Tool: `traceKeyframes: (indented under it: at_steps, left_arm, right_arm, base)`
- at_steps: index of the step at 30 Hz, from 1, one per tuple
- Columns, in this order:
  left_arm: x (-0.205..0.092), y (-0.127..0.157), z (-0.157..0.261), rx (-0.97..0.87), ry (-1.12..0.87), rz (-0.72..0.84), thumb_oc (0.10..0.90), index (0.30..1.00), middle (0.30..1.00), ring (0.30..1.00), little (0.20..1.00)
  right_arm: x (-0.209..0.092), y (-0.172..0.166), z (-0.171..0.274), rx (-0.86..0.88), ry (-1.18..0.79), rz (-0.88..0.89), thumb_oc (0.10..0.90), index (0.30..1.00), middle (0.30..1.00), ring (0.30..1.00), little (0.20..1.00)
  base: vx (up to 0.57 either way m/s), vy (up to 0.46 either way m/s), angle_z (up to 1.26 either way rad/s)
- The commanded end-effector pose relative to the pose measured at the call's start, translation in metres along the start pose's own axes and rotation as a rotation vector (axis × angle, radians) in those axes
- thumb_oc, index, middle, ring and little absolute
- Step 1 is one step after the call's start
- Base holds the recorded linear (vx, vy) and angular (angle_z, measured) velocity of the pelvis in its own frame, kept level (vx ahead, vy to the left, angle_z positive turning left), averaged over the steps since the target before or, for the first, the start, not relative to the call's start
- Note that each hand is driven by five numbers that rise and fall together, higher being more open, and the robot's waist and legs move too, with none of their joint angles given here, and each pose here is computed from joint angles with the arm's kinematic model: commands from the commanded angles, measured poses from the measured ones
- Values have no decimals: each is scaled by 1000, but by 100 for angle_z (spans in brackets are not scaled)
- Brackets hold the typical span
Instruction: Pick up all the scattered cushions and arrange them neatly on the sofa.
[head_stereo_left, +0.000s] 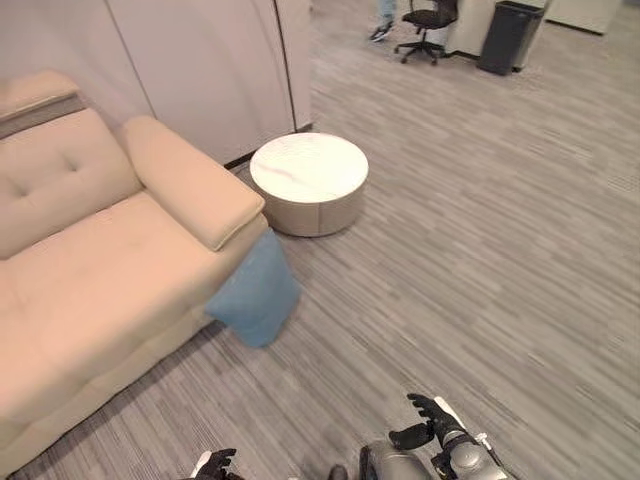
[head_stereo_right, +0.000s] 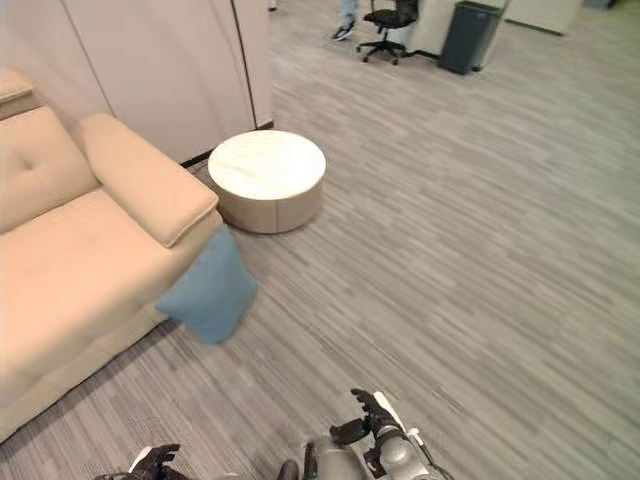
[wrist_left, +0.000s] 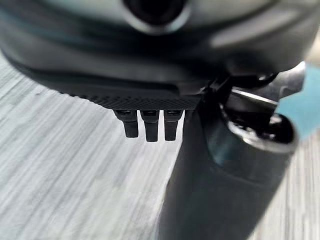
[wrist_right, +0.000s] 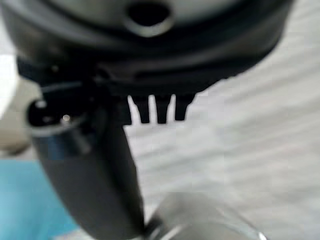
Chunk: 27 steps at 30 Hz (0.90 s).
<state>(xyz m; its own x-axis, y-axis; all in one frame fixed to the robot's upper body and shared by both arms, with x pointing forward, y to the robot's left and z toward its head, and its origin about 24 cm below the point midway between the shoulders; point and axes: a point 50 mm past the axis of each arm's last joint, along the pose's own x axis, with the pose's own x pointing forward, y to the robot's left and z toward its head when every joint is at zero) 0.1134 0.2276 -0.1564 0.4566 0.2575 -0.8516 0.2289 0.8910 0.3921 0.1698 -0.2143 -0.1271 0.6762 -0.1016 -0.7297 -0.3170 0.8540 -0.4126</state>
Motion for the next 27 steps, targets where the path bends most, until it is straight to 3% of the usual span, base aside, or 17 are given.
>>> traceKeyframes:
  at_steps: [1,5,10,11,13,18,20,27]
  left_arm:
    - [2,3,17,51,-77,10,800,900,900,900,900]
    - [-2,-17,4,11,-24,-27,800,900,900,900,900]
    - [-1,-17,16,-43,-56,-33,800,900,900,900,900]
    - [-2,-18,9,-203,-12,-18,800,900,900,900,900]
    - [-4,-18,-3,-286,29,3,800,900,900,900,900]
    - [-8,-13,-28,-379,121,31,800,900,900,900,900]
    - [-9,-8,-40,-445,198,66,800,900,900,900,900]
    - [-4,-7,-23,-529,183,57,800,900,900,900,900]
  right_arm:
    - [-2,-15,-13,-48,47,-37,800,900,900,900,900]
    - [-6,-6,-32,-87,138,10,800,900,900,900,900]
    - [0,-19,-11,-32,68,-54,800,900,900,900,900]
    - [0,-22,-8,-41,46,-70,800,900,900,900,900]
    - [-1,-25,-7,-58,30,-82,800,900,900,900,900]
    - [1,-36,7,-59,-22,-120,800,900,900,900,900]
    - [3,-24,12,-70,-34,-91,800,900,900,900,900]
    - [2,-16,23,-39,-83,-73,800,900,900,900,900]
  base:
    - [485,-328,88]
    - [554,-473,93]
    - [307,-544,92]
    - [368,-202,45]
    - [392,-154,18]
    - [446,-91,15]
    - [334,-97,57]
    - [208,-126,127]
